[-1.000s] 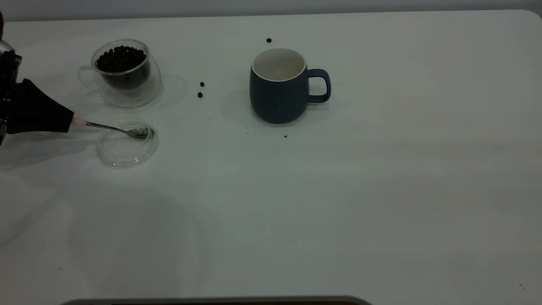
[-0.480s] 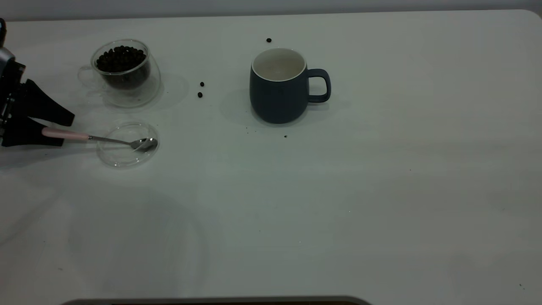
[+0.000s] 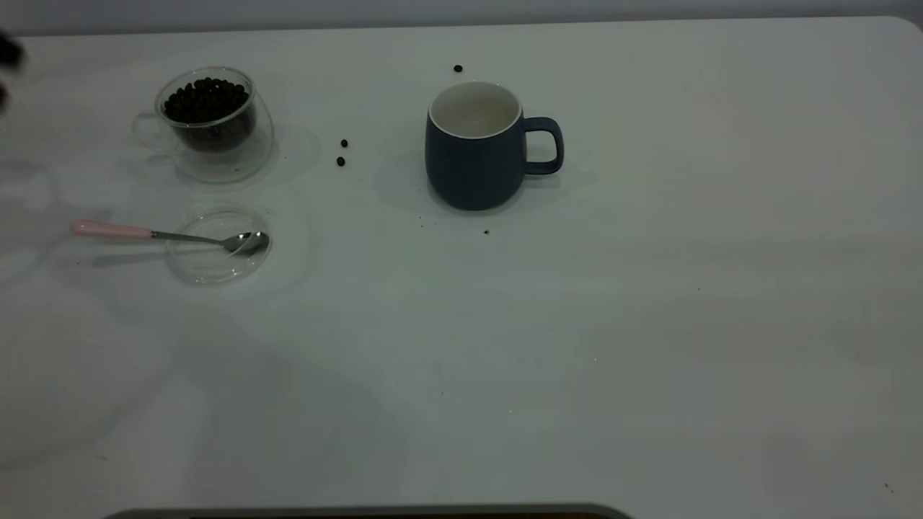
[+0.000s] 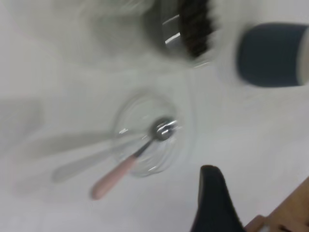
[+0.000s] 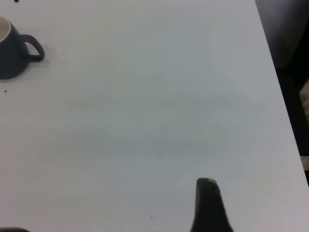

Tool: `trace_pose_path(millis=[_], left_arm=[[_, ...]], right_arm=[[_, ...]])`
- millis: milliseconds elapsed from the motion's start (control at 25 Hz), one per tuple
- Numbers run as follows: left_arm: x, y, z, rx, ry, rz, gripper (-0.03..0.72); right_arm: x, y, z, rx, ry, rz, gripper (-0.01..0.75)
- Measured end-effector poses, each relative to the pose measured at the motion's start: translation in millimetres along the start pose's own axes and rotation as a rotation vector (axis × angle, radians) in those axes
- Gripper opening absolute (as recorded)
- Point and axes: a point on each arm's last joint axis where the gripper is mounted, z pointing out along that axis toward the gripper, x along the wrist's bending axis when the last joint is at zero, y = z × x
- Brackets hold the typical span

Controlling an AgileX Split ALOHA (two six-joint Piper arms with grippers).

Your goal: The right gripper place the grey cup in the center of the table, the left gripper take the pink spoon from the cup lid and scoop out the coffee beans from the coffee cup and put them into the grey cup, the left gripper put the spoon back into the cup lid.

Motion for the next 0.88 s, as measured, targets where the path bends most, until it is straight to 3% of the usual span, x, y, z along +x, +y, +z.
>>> trace_pose_path(millis=[240,400,560,720,880], left_arm=[[-110.8,1.2,-68.6,-0.134,0.142,0.134,0.512],[-173.3,-29.8,-98.5,-0.076,0.348,0.17,0.492],[-227.3,-63.6,-113.0,-0.11,0.564,0.153,0.481],[-260.5,-105.6,-117.5,-0.142,0.654,0.208,0.48],[-264.9,-153.4,-117.5,-0.136,0.667,0.247,0.478]], right_arm=[[0.0,0.0,0.0,0.0,0.0,0.0,0.531],[0.0,0.0,0.0,0.0,0.0,0.0,0.531],[0.0,0.0,0.0,0.0,0.0,0.0,0.531],[0.0,0.0,0.0,0.0,0.0,0.0,0.531],[0.0,0.0,0.0,0.0,0.0,0.0,0.531]])
